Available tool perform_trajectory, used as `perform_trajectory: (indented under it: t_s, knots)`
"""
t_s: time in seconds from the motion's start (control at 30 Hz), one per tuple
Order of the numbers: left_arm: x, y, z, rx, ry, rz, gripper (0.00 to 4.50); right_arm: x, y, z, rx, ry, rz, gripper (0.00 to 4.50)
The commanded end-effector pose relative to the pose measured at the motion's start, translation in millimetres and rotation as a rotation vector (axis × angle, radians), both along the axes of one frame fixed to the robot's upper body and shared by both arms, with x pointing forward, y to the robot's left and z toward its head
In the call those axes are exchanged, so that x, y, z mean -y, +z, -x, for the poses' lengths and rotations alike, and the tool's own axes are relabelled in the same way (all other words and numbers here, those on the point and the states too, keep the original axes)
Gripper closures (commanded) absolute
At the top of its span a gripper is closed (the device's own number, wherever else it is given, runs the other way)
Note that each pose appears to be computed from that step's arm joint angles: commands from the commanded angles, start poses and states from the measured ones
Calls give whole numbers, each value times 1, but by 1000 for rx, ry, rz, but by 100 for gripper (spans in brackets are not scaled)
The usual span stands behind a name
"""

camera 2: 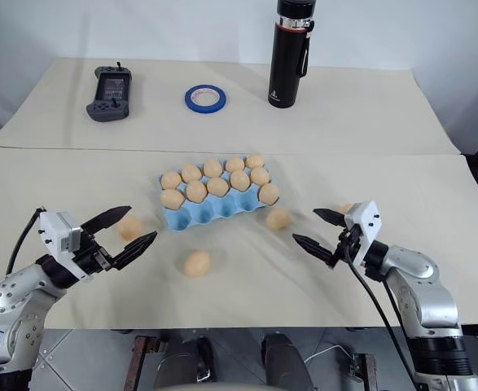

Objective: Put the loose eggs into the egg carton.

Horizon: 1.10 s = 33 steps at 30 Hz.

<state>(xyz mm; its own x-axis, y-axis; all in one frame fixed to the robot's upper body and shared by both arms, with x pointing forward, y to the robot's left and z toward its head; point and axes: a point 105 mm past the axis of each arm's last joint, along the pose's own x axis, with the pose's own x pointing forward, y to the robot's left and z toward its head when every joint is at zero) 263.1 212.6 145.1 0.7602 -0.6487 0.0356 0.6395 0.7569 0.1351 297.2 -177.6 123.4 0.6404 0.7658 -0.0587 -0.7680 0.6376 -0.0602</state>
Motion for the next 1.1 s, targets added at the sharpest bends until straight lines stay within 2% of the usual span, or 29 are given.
perform_trajectory:
  t_s: [0.03, 0.4, 0.67, 0.83, 0.93, 1.1]
  knots:
    - [1, 10, 3, 47, -14, -13, 2, -1, 15, 0, 52, 1, -2, 0]
    - [-2, 16, -6, 17, 46, 13, 2, -4, 30, -3, 64, -25, -18, 0]
    - [8, 29, -7, 54, -62, 42, 2, 1, 53, -3, 109, -108, -93, 0]
    - [18, 32, -1, 73, -184, 31, 2, 52, 59, 7, 125, -368, -140, 0]
    - [24, 31, 4, 61, -276, 23, 2, 72, 55, 2, 116, -494, -151, 0]
    - [32, 29, 13, 54, -392, -20, 2, 84, 38, -6, 94, -601, -144, 0]
